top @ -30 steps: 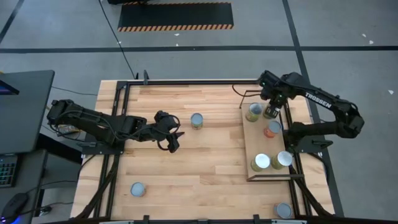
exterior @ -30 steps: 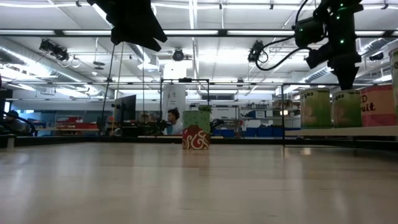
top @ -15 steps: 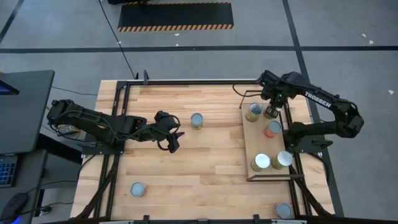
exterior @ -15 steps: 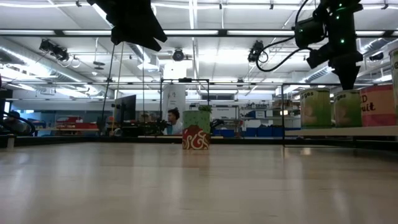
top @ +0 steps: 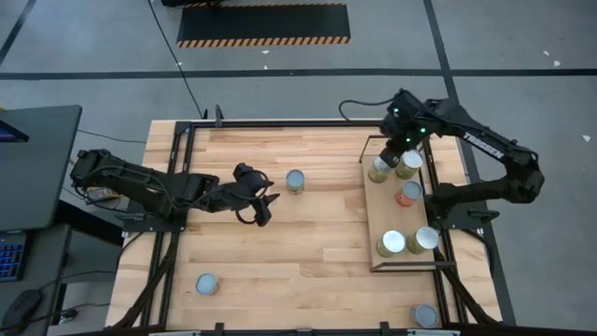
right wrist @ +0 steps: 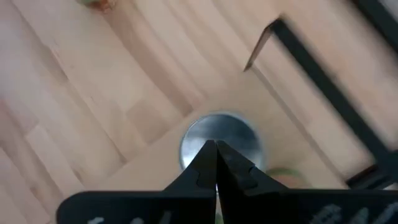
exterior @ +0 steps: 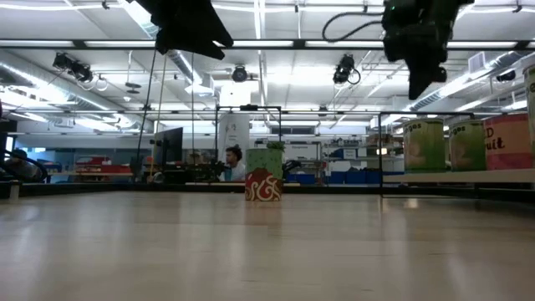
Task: Pick and place cans onto a shelf
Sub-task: Adjust the cans on the shelf
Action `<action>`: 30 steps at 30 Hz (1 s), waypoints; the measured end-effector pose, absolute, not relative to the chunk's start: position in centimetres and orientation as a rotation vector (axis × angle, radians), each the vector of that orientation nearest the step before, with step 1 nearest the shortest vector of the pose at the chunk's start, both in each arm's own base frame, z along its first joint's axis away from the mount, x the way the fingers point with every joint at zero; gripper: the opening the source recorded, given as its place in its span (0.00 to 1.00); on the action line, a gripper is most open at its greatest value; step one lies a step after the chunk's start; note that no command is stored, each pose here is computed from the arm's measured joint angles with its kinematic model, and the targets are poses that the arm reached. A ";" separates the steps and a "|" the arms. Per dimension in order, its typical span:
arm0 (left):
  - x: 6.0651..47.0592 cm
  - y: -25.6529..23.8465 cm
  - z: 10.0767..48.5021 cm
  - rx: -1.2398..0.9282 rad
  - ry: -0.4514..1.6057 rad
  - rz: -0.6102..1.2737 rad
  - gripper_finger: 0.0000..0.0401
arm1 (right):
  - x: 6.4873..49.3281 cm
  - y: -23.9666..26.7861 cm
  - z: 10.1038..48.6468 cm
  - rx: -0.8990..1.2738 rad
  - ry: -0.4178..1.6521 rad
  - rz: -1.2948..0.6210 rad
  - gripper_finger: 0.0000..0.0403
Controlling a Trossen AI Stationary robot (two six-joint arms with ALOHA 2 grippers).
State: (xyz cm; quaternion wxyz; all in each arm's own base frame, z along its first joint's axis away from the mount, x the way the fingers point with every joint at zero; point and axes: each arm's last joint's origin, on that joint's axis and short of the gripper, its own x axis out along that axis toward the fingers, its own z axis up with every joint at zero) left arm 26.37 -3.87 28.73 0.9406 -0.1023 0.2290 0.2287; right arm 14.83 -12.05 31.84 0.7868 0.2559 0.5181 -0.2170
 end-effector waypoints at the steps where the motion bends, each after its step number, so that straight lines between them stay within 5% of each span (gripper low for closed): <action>1: 26.5 -3.9 28.8 -0.198 0.457 0.462 0.48 | 15.1 -12.2 31.3 0.568 1.144 -0.465 0.01; 14: 26.8 -4.3 29.9 -0.328 0.368 0.351 0.48 | 17.0 -13.0 27.5 0.575 1.351 -0.412 0.01; 30: 26.3 -4.4 31.0 -0.326 0.326 0.292 0.48 | 17.3 -13.4 27.6 0.502 1.350 -0.461 0.01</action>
